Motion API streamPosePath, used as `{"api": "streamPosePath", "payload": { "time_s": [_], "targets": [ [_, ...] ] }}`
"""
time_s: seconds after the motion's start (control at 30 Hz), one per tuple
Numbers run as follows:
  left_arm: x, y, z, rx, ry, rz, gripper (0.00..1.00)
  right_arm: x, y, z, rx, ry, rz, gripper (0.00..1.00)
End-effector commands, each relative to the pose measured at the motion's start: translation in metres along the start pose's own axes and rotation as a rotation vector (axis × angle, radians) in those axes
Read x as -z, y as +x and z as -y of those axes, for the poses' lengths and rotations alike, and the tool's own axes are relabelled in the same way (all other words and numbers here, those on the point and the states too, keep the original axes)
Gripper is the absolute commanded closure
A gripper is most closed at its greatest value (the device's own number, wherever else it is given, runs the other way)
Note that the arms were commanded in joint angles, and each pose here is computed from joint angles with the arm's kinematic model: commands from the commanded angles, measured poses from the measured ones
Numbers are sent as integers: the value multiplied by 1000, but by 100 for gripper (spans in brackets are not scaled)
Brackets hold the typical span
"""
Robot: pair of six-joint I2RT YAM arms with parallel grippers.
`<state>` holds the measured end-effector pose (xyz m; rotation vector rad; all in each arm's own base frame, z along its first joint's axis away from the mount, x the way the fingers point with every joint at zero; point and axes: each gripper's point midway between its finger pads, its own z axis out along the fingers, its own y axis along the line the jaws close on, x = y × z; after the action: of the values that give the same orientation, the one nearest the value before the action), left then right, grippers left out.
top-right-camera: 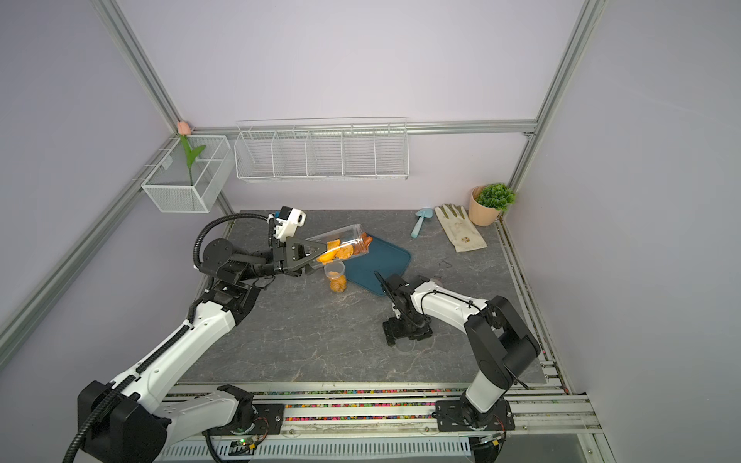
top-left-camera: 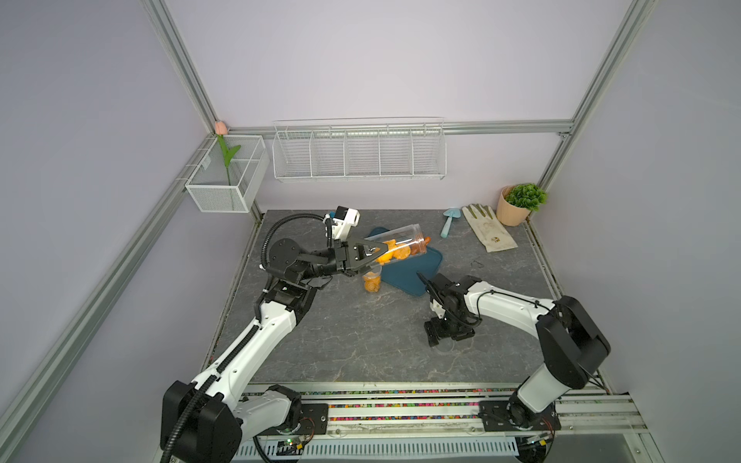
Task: Pour the cookies out of the jar
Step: Place the lid at the center of the board.
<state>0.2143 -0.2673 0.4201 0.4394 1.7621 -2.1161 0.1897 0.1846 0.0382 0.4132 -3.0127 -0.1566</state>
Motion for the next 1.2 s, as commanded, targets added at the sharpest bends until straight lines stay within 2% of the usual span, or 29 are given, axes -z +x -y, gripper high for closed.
{"api": "streamPosePath", "payload": {
  "time_s": [0.0, 0.17, 0.27, 0.4, 0.9, 1.17],
  "targets": [
    [2, 2, 7, -36, 12, -4, 44, 15, 6, -2, 3, 0, 39, 9],
    [2, -2, 4, -49, 3, 0, 44, 25, 11, -12, 29, -9, 116, 9],
    [2, -4, 0, -46, 0, -1, 44, 21, 13, -27, 41, -96, 131, 9],
    [2, -5, -3, -45, -3, 0, 44, 12, 13, -35, 48, -139, 114, 9],
    [4, -17, -11, -54, -9, 15, 44, -8, 28, -31, 30, -143, 41, 9],
    [4, -19, -15, -54, -9, 12, 44, -7, 34, -26, 23, -134, 36, 9]
  ]
}}
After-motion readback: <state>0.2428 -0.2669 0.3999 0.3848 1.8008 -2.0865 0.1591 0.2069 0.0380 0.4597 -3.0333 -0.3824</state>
